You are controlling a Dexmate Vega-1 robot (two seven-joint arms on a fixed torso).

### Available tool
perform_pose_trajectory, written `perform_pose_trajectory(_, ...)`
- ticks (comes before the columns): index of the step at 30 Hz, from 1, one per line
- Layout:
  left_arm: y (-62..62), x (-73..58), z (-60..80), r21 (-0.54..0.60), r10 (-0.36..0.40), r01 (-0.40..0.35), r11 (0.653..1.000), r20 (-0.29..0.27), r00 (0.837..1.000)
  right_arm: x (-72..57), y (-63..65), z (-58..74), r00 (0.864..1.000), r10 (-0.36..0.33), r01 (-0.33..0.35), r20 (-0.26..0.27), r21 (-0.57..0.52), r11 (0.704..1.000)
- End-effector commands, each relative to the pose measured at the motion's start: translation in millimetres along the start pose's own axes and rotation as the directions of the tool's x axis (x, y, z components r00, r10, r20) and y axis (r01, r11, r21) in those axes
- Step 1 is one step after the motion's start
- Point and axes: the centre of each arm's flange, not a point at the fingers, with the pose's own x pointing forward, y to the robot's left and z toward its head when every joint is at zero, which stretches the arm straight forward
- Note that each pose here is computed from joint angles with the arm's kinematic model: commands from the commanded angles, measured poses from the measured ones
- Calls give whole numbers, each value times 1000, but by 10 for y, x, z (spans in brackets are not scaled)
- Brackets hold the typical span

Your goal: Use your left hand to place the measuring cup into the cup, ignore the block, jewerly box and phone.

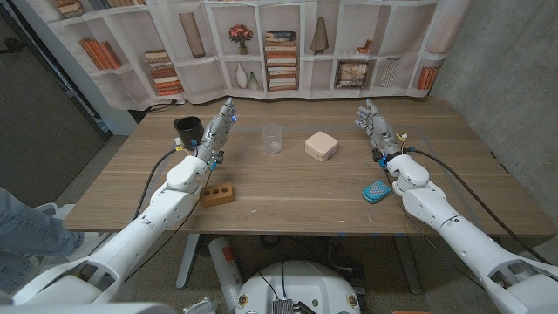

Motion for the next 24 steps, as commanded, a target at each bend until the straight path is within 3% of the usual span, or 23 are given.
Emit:
perform_pose_trajectory(1, 23, -34, 15, 32, -16, 14, 999, 49, 999, 16, 27, 30, 1000, -5, 5, 4, -1, 1000)
perform_pose_trajectory(9, 66, -59, 13, 42, -10, 7, 999, 75, 997, 11, 32, 7, 1000, -4, 4, 0, 5, 1000)
perform_pose_trajectory(24, 95, -4, 78, 88, -18, 12, 996, 68, 998, 12, 24, 8, 1000, -13, 13, -1, 7, 1000)
